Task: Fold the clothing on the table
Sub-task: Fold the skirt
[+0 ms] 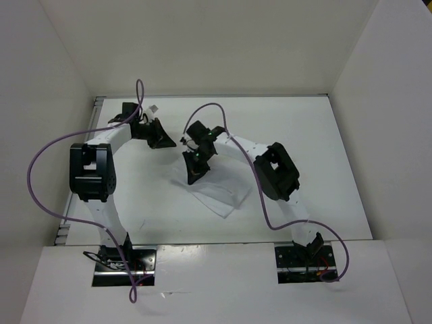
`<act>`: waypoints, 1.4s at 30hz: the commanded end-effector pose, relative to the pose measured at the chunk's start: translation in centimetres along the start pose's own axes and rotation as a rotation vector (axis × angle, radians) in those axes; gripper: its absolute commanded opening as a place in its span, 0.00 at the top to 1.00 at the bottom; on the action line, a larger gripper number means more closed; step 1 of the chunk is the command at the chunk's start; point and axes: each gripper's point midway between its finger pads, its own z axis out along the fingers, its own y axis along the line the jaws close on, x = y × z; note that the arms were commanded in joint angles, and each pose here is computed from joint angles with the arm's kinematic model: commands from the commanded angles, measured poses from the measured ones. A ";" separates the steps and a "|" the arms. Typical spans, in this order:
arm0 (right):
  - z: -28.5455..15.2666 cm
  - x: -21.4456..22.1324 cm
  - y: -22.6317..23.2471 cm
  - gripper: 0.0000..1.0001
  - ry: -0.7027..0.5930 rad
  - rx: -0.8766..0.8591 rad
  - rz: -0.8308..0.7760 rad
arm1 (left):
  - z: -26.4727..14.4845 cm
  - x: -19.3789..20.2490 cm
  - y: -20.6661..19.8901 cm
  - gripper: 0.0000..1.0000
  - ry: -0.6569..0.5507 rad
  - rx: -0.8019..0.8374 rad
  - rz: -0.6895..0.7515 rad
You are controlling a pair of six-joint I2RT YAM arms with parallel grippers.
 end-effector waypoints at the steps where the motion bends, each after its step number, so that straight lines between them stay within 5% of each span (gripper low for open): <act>1: -4.6 2.0 6.9 0.91 -0.018 -0.145 -0.137 | -2.2 -1.0 -1.2 0.92 -0.055 0.010 0.065; 11: -7.3 1.9 -1.3 0.89 -0.131 -0.064 0.128 | -0.9 -0.3 0.7 0.88 -0.014 -0.015 0.036; 18: -5.6 2.1 -2.5 0.71 -0.101 -0.043 0.177 | -0.7 1.5 5.0 0.88 -0.008 -0.200 -0.022; 27: -4.9 0.4 -2.6 0.71 -0.120 -0.064 0.182 | -2.0 1.5 8.2 0.89 -0.044 -0.403 -0.042; 42: -2.5 2.2 -10.8 0.71 -0.020 0.068 0.310 | 0.8 7.5 8.4 0.91 0.115 -0.368 -0.064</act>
